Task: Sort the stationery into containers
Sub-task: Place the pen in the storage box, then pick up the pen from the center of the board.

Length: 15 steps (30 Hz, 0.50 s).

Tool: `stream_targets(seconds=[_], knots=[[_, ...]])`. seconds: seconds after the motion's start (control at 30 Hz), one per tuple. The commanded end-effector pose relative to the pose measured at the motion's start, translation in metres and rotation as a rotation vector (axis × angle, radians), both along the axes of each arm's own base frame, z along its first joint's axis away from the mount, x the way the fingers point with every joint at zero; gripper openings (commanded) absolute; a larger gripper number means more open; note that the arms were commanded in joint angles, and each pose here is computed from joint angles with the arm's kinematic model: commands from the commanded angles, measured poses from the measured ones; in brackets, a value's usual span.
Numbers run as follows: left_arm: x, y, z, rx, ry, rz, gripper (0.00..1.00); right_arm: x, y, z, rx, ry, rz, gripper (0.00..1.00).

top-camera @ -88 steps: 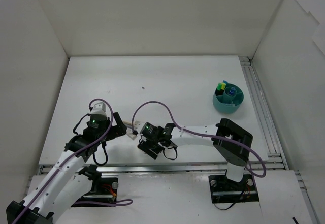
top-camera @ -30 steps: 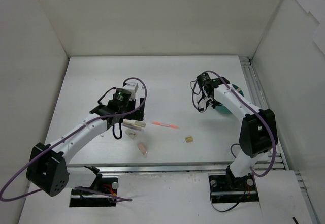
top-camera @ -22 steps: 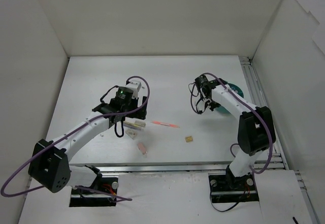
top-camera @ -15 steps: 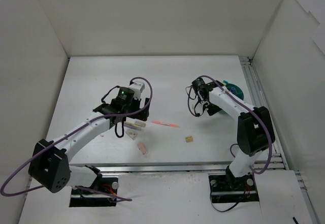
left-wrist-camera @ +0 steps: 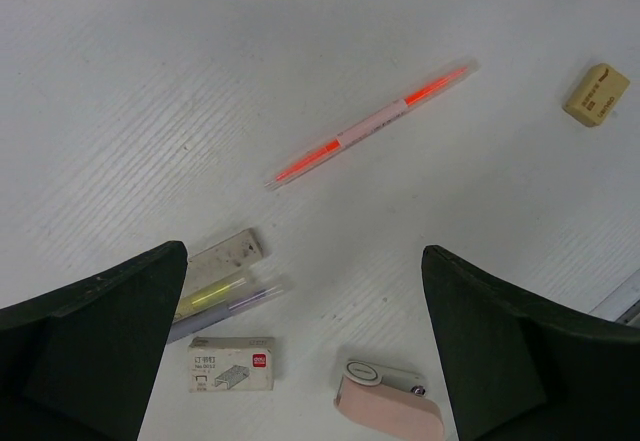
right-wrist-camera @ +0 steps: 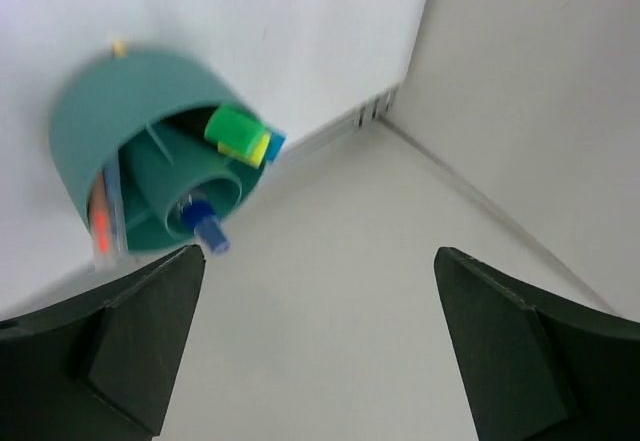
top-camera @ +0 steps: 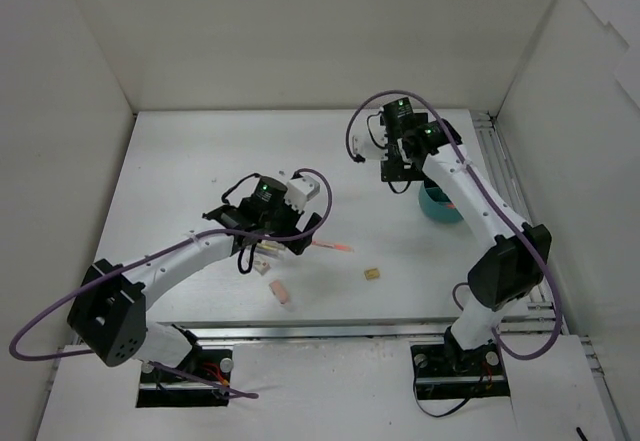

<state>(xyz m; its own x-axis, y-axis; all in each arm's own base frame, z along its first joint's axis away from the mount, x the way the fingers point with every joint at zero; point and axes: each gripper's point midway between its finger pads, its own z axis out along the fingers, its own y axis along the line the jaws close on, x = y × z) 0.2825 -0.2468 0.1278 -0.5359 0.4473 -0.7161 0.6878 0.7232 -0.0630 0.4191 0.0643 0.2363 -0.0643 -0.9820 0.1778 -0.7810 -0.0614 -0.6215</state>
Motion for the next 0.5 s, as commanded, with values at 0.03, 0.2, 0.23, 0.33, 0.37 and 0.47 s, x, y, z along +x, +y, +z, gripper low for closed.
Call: stream_targets(seconds=[0.03, 0.2, 0.23, 0.33, 0.37, 0.47], knots=[[0.004, -0.008, 0.039, -0.076, -0.14, -0.048, 0.99, -0.003, 0.048, 0.062, 0.527, -0.096, 0.012, 0.98], [-0.012, 0.015, 0.057, -0.156, -0.203, 0.05, 1.0, 0.015, 0.072, 0.11, 0.973, -0.206, -0.147, 0.98], [-0.015, 0.023, 0.05, -0.155, -0.192, 0.095, 0.99, 0.008, 0.085, 0.112, 1.093, -0.163, -0.189, 0.98], [-0.026, 0.043, 0.049, -0.201, -0.176, 0.225, 1.0, -0.008, 0.119, 0.083, 1.204, -0.011, -0.165, 0.98], [-0.029, 0.05, 0.057, -0.23, -0.195, 0.259, 1.0, -0.021, 0.132, 0.06, 1.179, 0.047, -0.145, 0.98], [-0.04, 0.08, 0.051, -0.26, -0.158, 0.455, 0.99, -0.04, 0.153, 0.011, 1.065, 0.1, -0.155, 0.98]])
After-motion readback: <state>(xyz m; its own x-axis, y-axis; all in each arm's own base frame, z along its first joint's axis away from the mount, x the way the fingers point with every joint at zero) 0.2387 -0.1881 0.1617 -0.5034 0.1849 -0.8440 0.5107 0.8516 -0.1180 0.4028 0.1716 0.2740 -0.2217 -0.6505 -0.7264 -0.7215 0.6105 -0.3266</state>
